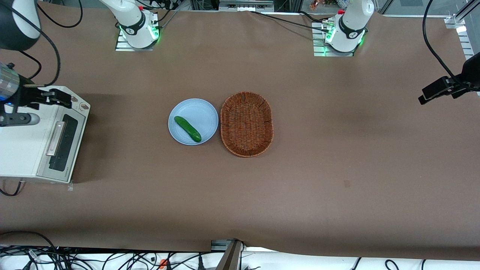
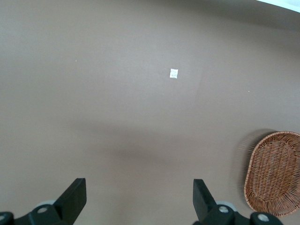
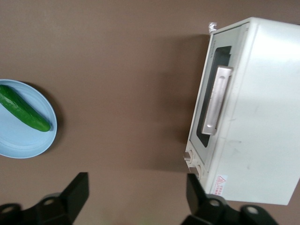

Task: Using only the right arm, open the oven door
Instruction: 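Lower the right gripper to the silver handle of the oven door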

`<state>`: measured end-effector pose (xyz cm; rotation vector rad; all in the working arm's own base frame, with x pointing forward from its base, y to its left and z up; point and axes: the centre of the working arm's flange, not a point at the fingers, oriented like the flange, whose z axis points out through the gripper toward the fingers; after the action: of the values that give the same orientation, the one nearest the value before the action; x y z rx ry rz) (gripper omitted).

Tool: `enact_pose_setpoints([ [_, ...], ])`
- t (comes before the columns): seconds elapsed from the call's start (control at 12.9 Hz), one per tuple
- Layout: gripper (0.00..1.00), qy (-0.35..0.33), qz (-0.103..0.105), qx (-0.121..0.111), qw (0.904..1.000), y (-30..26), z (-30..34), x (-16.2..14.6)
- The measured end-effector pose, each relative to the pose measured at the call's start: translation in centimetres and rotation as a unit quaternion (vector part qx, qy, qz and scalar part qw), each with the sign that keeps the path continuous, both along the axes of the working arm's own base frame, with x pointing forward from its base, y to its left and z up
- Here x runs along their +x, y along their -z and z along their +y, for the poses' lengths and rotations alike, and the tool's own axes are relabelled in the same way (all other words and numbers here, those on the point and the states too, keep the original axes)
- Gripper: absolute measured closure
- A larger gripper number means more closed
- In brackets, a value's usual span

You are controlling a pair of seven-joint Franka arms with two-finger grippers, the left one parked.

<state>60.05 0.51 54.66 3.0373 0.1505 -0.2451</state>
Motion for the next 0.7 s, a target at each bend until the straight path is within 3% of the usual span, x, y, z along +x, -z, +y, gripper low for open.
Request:
enact_pose_setpoints([
  [0.31,0.63,-0.011,0.065,-0.015,0.9977,6.3,1.3,1.0],
  [0.54,0.98,-0.048,0.113,-0.089,0.9885,12.1,1.7,2.3],
  [0.7,0.99,-0.09,0.142,-0.139,0.976,15.6,1.4,3.0],
])
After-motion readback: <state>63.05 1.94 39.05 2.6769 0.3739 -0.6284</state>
